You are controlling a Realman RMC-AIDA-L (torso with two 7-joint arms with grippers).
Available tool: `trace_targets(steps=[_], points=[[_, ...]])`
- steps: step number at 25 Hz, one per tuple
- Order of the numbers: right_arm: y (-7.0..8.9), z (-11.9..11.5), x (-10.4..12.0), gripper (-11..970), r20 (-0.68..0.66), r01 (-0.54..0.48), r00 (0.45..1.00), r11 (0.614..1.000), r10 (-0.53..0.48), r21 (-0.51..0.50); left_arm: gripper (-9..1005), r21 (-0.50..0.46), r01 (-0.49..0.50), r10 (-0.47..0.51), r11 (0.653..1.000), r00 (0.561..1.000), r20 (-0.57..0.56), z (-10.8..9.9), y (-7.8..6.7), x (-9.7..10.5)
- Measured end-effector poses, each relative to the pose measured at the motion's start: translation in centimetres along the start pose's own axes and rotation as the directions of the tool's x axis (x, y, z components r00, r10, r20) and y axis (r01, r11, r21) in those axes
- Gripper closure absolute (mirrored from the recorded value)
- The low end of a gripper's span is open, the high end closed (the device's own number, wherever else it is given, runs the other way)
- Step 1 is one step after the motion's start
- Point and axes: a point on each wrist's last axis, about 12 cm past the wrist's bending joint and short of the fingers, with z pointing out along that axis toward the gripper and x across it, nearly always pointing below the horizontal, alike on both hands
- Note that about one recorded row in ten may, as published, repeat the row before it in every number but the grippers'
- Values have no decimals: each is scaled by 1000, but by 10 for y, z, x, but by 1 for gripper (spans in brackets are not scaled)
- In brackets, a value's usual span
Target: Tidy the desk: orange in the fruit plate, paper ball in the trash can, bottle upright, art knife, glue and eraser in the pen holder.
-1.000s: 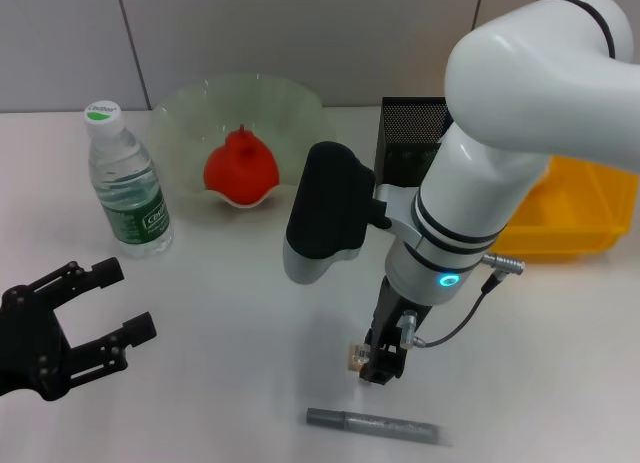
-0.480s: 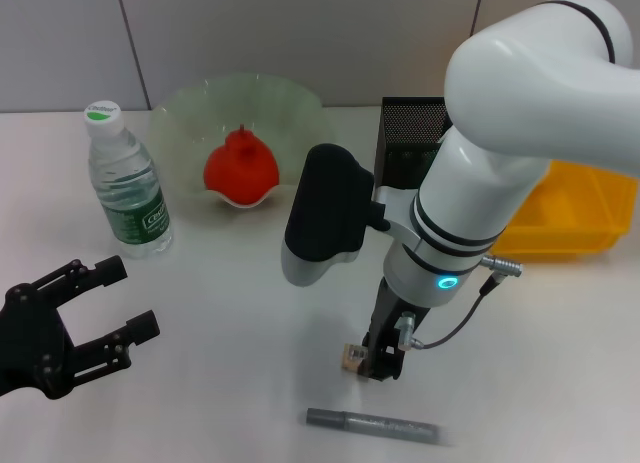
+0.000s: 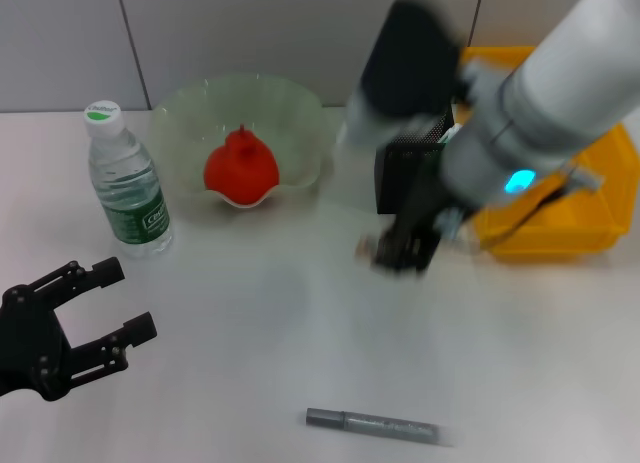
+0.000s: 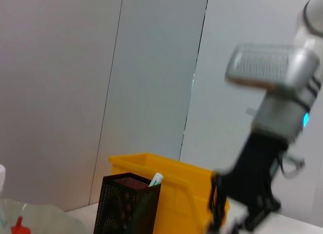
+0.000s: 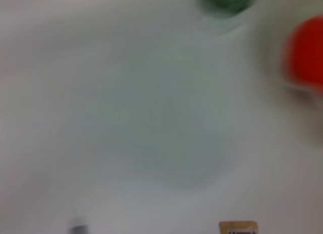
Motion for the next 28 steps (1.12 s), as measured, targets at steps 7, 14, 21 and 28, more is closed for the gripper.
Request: trace_targets(steps=[7, 14, 21, 28], points=[[-32, -48, 15, 663, 121, -112, 989, 970, 87, 216, 195, 1, -2, 2, 1000, 1000, 1, 0, 0, 0], [-53, -30, 23, 646, 222, -180, 969, 934, 114, 307, 199, 4, -1, 1, 1000, 1000, 5, 2, -1, 0], [-72, -5, 32, 629, 283, -247, 947, 903, 149, 351, 204, 3, 1, -1, 1000, 1000, 4, 1, -1, 1], [-80, 6, 38, 612, 304, -278, 938, 889, 169, 364, 208, 2, 1, -1, 1000, 1000, 3, 0, -1, 1]])
